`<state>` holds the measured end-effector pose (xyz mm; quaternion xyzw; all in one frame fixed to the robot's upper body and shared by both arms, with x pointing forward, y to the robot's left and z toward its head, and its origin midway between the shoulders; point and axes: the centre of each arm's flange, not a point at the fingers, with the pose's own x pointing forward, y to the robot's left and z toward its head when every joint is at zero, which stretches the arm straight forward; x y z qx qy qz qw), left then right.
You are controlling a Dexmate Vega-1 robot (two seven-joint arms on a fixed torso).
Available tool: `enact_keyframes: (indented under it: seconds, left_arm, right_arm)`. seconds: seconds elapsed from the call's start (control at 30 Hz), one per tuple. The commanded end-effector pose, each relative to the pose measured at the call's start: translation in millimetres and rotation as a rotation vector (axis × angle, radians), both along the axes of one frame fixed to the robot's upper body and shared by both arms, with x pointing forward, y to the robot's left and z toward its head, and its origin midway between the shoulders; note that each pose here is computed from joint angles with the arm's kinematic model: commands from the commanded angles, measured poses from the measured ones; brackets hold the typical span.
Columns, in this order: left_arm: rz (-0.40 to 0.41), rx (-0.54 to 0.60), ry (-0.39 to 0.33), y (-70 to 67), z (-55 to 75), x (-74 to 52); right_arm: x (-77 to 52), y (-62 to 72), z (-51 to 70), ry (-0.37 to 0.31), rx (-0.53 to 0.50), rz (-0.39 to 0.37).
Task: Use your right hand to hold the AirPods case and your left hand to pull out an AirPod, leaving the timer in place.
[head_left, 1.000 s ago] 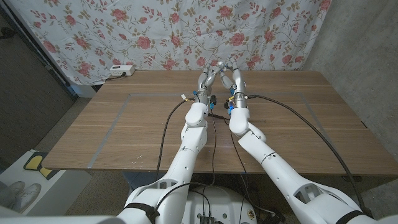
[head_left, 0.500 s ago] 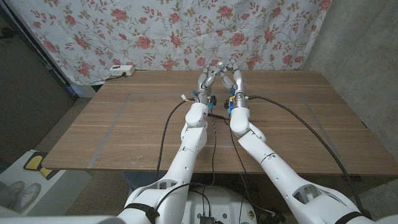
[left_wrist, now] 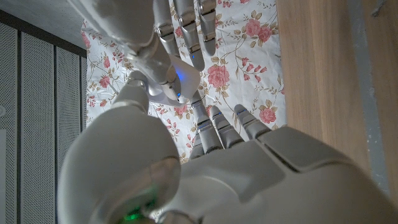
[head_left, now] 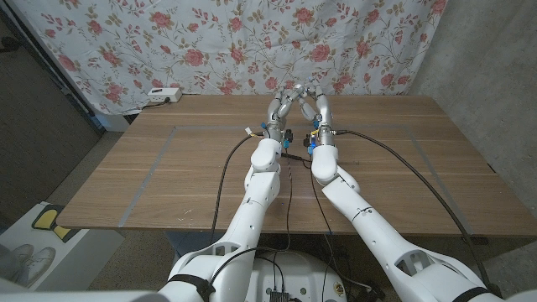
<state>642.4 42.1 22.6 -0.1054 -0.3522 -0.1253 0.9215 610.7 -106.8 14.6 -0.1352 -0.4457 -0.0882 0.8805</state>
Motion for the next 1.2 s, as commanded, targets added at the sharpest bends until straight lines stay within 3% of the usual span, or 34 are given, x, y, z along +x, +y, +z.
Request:
enact_keyframes:
  seconds: [0.03, 0.7, 1.2]
  left_arm:
    - [0.001, 0.012, 0.012, -4.9, -2.4, 0.4]
    - [-0.021, 0.066, 0.003, -10.9, -0.1, 2.7]
    - [-0.007, 0.054, -0.031, 2.6, -2.6, -0.5]
  right_arm:
    - [-0.8, -6.9, -1.0, -0.006, 0.011, 0.001]
    - [-0.2, -11.4, -1.6, -0.010, 0.004, 0.010]
    - [5.1, -11.4, -3.3, 0.064, 0.068, 0.052]
